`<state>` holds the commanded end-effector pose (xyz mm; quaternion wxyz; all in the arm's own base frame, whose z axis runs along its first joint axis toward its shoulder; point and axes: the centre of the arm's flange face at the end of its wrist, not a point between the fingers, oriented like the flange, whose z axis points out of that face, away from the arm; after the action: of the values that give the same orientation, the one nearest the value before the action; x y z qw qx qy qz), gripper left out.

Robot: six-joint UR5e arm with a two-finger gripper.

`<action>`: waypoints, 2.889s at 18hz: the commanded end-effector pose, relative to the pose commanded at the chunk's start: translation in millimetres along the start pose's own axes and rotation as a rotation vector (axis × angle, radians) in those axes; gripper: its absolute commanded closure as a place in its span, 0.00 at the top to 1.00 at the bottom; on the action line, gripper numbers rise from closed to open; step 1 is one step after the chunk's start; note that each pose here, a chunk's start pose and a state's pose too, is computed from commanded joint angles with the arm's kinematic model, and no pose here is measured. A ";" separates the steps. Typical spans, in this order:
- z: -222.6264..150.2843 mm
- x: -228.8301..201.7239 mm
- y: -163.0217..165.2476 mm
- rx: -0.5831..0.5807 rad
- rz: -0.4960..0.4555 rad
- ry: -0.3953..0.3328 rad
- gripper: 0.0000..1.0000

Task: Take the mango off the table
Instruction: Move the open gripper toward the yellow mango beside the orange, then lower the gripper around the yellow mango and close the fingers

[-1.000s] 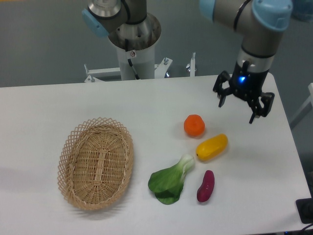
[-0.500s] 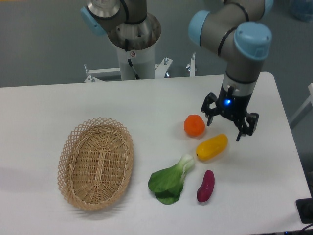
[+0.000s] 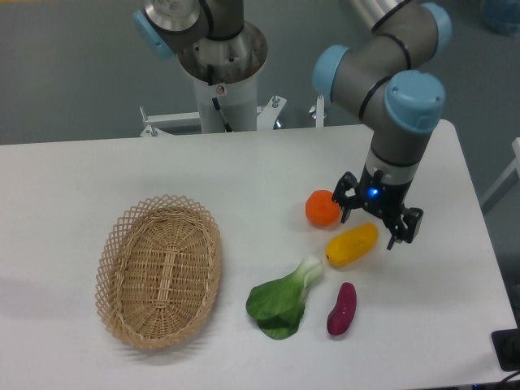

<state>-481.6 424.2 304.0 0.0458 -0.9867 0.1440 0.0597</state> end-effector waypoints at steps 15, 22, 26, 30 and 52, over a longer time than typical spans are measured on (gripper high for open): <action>63.6 35.1 5.1 -0.028 0.041 -0.043 1.00; 80.6 44.9 3.6 -0.036 0.046 -0.010 1.00; 91.0 46.6 -2.8 -0.047 0.060 -0.008 1.00; 98.4 47.9 -2.7 -0.060 0.078 -0.009 1.00; 90.7 47.0 -7.0 -0.080 0.084 -0.043 0.56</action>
<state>-444.4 427.5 208.7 0.0066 -0.9793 0.1816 0.0886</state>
